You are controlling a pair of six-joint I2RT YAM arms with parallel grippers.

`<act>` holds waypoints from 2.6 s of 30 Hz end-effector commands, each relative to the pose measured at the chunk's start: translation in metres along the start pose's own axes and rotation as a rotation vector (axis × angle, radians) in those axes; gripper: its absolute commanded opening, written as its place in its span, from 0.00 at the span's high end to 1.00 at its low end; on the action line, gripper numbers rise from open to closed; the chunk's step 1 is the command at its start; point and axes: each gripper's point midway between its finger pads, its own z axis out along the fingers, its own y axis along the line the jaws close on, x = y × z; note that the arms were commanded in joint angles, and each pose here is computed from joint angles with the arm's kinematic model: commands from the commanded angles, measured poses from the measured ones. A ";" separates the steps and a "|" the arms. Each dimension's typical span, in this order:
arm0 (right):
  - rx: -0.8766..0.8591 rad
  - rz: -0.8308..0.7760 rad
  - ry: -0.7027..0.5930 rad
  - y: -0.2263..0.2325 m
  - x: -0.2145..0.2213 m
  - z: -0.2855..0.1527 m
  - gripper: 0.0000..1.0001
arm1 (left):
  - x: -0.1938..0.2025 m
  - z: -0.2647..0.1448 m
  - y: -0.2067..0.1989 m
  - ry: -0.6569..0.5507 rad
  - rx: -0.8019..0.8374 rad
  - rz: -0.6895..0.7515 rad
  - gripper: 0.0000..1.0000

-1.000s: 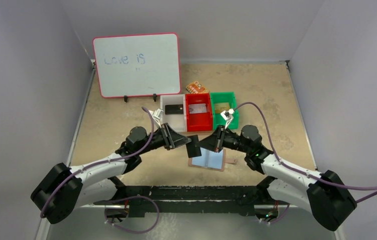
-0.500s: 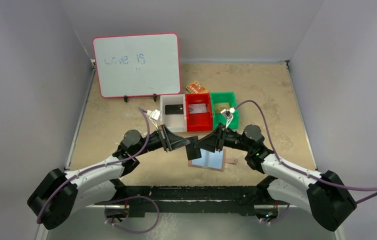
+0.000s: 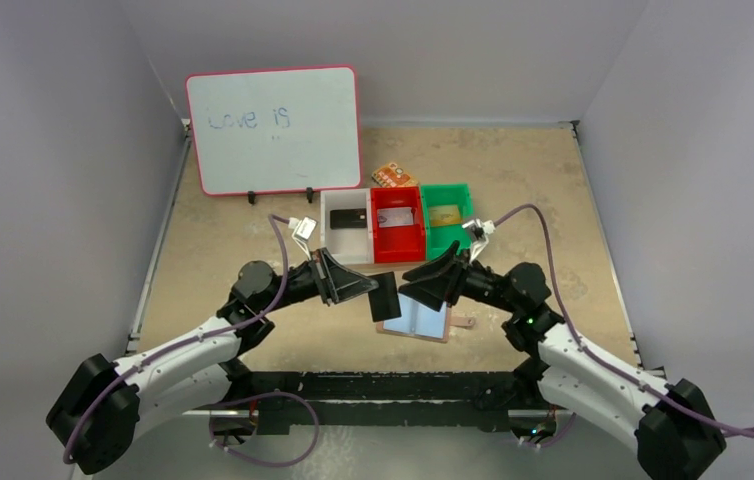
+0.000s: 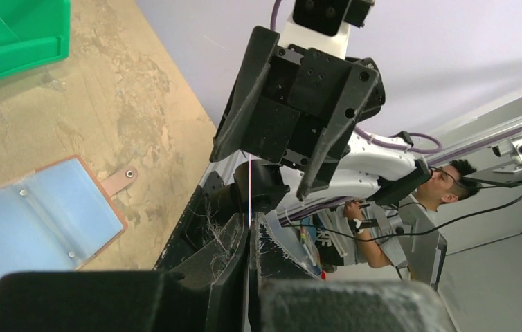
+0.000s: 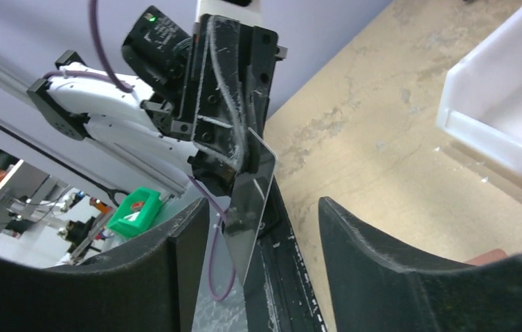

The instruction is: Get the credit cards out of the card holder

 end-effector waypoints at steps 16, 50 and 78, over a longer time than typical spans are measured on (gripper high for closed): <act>-0.219 0.085 0.140 0.028 0.011 0.014 0.86 | -0.013 0.008 -0.018 -0.004 0.042 0.091 1.00; 0.205 -0.100 0.081 -0.036 -0.021 0.023 1.00 | -0.097 -0.069 0.062 -0.285 -0.857 0.275 0.25; 0.529 -1.118 0.308 -0.128 -0.077 0.147 1.00 | -0.187 -0.275 0.115 -0.699 -1.748 0.196 0.19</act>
